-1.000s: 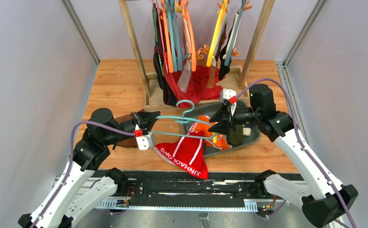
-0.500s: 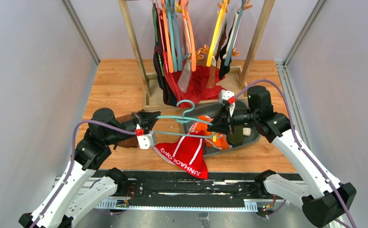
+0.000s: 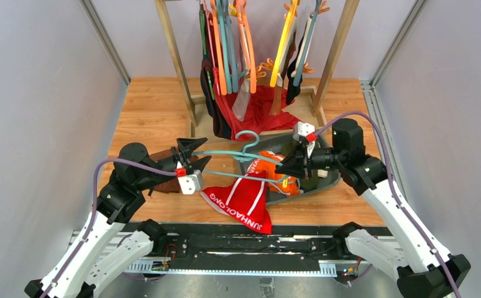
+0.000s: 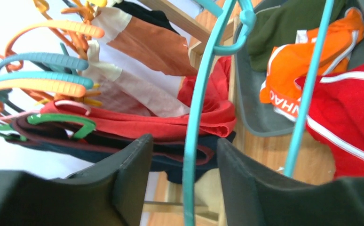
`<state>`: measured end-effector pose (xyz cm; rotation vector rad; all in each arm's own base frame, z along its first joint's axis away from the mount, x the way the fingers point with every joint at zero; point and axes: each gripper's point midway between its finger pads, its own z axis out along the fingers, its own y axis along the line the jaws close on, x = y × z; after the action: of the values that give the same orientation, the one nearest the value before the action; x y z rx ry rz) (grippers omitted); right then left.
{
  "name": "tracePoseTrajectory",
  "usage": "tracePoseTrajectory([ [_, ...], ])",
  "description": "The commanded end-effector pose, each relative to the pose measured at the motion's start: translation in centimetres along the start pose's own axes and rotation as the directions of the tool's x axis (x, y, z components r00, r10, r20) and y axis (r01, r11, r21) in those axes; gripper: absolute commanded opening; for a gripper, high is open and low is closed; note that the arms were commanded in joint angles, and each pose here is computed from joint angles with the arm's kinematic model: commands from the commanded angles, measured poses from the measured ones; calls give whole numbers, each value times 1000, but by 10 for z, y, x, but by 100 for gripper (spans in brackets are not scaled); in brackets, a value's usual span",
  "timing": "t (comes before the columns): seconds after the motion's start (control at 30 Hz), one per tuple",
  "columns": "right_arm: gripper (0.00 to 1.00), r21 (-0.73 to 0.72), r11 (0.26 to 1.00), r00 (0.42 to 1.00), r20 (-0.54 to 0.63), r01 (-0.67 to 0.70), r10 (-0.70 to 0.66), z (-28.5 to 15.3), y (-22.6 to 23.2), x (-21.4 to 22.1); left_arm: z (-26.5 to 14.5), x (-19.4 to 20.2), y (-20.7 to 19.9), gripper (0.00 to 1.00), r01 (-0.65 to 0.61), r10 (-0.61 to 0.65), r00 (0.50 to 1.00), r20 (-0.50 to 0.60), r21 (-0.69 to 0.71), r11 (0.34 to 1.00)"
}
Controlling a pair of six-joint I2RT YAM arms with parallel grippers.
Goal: Remove the underwear clipped to the hanger
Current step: Place the hanger at the clothesline.
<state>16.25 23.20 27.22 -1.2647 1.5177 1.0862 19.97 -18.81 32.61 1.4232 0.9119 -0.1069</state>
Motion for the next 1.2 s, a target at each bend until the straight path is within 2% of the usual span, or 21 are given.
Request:
tracePoseTrajectory([
  [0.0,1,75,996,998,26,51,-53,-14,-6,-5,-4,-5,10,64,-8,8,1000,10,-48,999],
  [0.2,1,217,970,993,-67,113,-100,-38,-15,5,-11,-10,25,81,50,-50,999,1,-113,992],
  [0.33,1,299,938,976,-177,176,-127,-62,-16,10,-16,-12,40,87,100,-102,995,-7,-179,979],
  [0.53,1,449,868,946,-318,213,-68,-103,-18,23,-24,-8,63,92,165,-182,983,-28,-298,940],
  [0.7,1,573,793,940,-341,207,2,-138,-12,25,-28,-5,75,95,182,-210,977,-43,-355,917],
  [0.93,0,765,615,940,-325,193,109,-182,-16,29,-24,-2,75,96,178,-209,976,-53,-350,920],
  [1.17,1,849,486,913,-346,207,217,-212,-26,40,-23,-1,71,98,164,-193,980,-57,-331,929],
])
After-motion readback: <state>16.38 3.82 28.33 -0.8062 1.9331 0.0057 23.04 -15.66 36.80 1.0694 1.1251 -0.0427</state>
